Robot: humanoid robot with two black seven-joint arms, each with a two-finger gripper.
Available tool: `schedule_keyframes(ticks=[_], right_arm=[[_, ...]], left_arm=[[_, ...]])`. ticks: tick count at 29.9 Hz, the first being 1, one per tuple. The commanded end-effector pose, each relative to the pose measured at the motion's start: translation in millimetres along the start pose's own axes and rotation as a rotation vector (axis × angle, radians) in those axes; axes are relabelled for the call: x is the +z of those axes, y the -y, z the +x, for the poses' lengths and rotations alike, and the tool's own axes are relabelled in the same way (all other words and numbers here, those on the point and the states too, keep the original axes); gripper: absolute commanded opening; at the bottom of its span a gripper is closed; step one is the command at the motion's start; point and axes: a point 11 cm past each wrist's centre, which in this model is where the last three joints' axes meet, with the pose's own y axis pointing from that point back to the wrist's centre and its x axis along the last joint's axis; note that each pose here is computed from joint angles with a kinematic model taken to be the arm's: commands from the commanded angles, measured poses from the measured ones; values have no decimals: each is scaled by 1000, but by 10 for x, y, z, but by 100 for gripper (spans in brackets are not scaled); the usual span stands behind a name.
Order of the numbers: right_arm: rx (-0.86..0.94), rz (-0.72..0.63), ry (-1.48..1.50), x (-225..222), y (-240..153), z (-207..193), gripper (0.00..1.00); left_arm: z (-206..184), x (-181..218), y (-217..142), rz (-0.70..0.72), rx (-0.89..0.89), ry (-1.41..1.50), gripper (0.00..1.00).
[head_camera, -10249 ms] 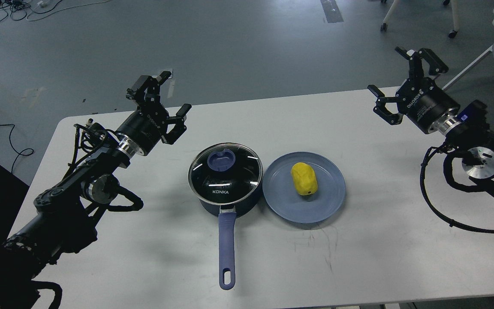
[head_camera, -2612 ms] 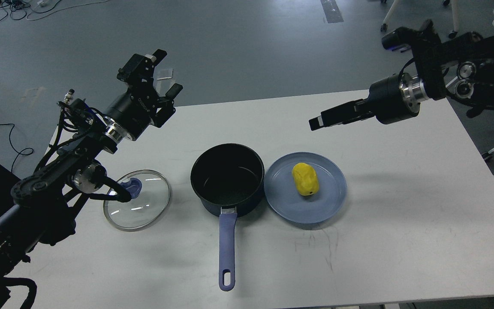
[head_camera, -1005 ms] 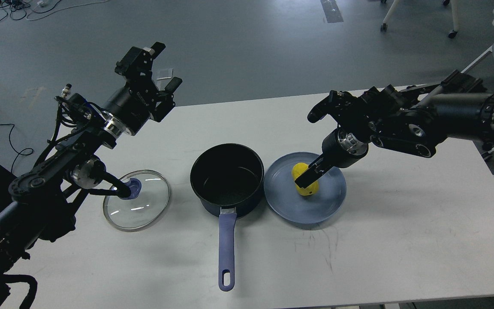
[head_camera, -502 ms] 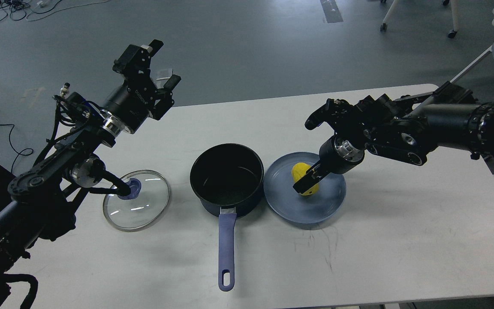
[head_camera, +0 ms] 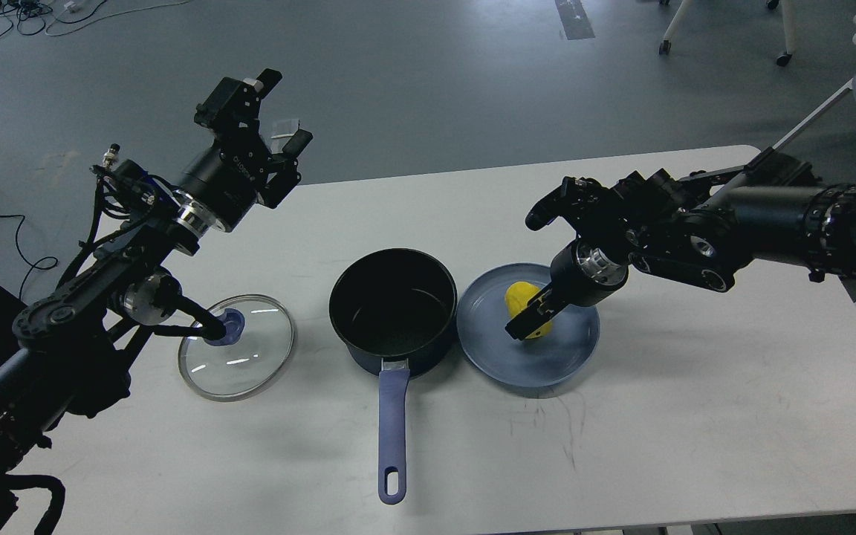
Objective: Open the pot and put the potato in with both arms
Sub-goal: 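Lift the potato off the plate with the right gripper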
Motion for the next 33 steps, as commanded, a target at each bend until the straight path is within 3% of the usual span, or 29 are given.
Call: schedule_keyframes(ticks=[1,4,5,11,22,26,33], right_arm=[[-2,7,0,-10,3,-8,81],[-5,10,0,-13,4,-18,65],[-5,10,0,-13,4,-18,65],[-4,42,9,-11,-23,-42,43],[29,26,19,137,-323,38,42],[87,-16,3,253,-692,250,45],[155,10,-102,-113,-967,725,46]], left_arm=[[-2,3,-4,0,-7,-4,98],[4,5,-7,0,-6,-3,98],[4,5,-7,0,-6,-3,98],[-3,2,-4,1,-7,-3,98],[4,26,2,-8,-4,-5,98],[-10,28,13,-10,-9,-9,98],[30,54,-1,-23,9,-40,98]])
